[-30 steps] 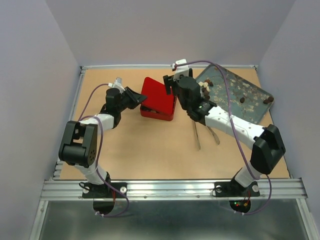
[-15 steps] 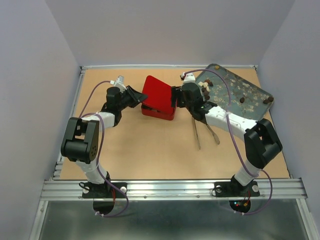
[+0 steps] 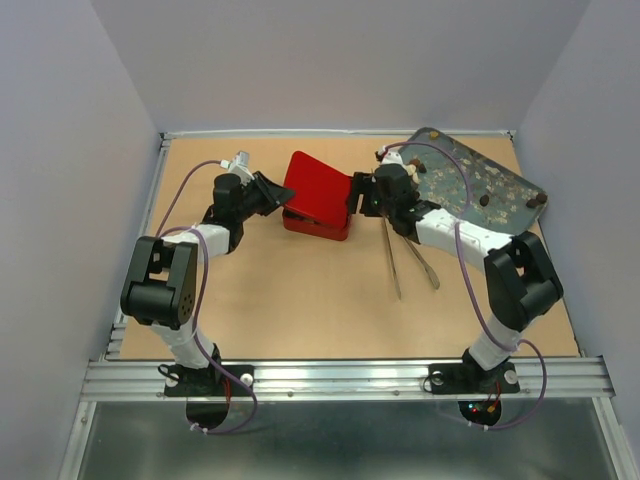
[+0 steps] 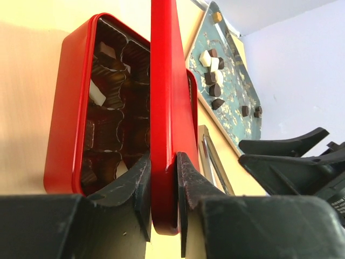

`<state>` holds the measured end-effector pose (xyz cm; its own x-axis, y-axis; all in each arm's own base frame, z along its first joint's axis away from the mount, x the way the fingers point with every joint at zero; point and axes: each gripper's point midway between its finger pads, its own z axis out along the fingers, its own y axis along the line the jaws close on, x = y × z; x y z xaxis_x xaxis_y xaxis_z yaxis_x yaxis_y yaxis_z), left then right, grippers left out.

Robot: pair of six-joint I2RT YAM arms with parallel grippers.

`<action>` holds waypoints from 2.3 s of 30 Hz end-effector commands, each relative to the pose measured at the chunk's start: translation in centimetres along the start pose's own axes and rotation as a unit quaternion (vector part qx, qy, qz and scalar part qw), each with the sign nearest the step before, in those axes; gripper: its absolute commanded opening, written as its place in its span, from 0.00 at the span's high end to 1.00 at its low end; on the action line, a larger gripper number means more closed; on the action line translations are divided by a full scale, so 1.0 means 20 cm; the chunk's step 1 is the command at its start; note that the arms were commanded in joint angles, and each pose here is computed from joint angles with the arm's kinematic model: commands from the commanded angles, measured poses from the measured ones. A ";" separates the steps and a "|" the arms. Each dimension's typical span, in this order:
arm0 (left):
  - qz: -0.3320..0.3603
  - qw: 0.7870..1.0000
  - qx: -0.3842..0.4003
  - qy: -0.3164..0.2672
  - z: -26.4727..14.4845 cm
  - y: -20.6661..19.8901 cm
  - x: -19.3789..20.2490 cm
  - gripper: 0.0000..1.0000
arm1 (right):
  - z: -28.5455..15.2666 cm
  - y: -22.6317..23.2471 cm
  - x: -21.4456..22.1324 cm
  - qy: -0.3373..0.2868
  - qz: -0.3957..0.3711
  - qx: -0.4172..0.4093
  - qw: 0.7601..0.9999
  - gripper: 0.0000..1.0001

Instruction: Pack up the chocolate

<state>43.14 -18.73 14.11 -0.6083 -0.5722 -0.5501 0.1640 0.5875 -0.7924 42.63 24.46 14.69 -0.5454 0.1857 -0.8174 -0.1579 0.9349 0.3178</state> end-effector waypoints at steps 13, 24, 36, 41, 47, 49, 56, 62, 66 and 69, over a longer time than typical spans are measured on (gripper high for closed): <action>0.092 0.980 -0.173 0.028 -0.08 0.40 0.08 0.65 | 0.11 0.08 0.00 0.013 0.054 -0.038 0.998 0.25; 0.100 0.975 -0.196 0.035 -0.07 0.46 0.08 0.54 | 0.16 0.08 0.01 0.019 0.062 -0.041 0.997 0.25; 0.103 0.977 -0.181 0.051 0.01 0.48 0.11 0.53 | 0.21 0.11 0.03 0.026 0.062 -0.056 0.996 0.25; 0.108 0.976 -0.177 0.062 0.03 0.48 0.14 0.53 | 0.22 0.11 0.05 0.028 0.065 -0.063 0.996 0.25; 0.115 0.976 -0.172 0.070 0.05 0.48 0.17 0.53 | 0.22 0.15 0.07 0.034 0.067 -0.085 0.994 0.26; 0.113 0.976 -0.169 0.076 0.05 0.47 0.19 0.53 | 0.23 0.16 0.07 0.035 0.069 -0.089 0.993 0.26; 0.112 0.977 -0.162 0.086 0.08 0.46 0.22 0.52 | 0.25 0.16 0.11 0.045 0.070 -0.095 0.992 0.28; 0.110 0.977 -0.159 0.092 0.09 0.45 0.25 0.52 | 0.26 0.16 0.13 0.051 0.071 -0.097 0.991 0.31; 0.111 0.977 -0.156 0.090 0.10 0.44 0.24 0.52 | 0.27 0.16 0.14 0.053 0.073 -0.097 0.991 0.34; 0.112 0.978 -0.154 0.084 0.11 0.42 0.21 0.52 | 0.27 0.15 0.14 0.054 0.072 -0.097 0.991 0.37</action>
<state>44.64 -18.05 7.39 -0.6550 -0.3880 -0.6484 0.1202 0.7937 -0.5963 43.32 28.45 8.64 -0.6978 0.2446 -0.6732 -0.1842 0.8470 0.4987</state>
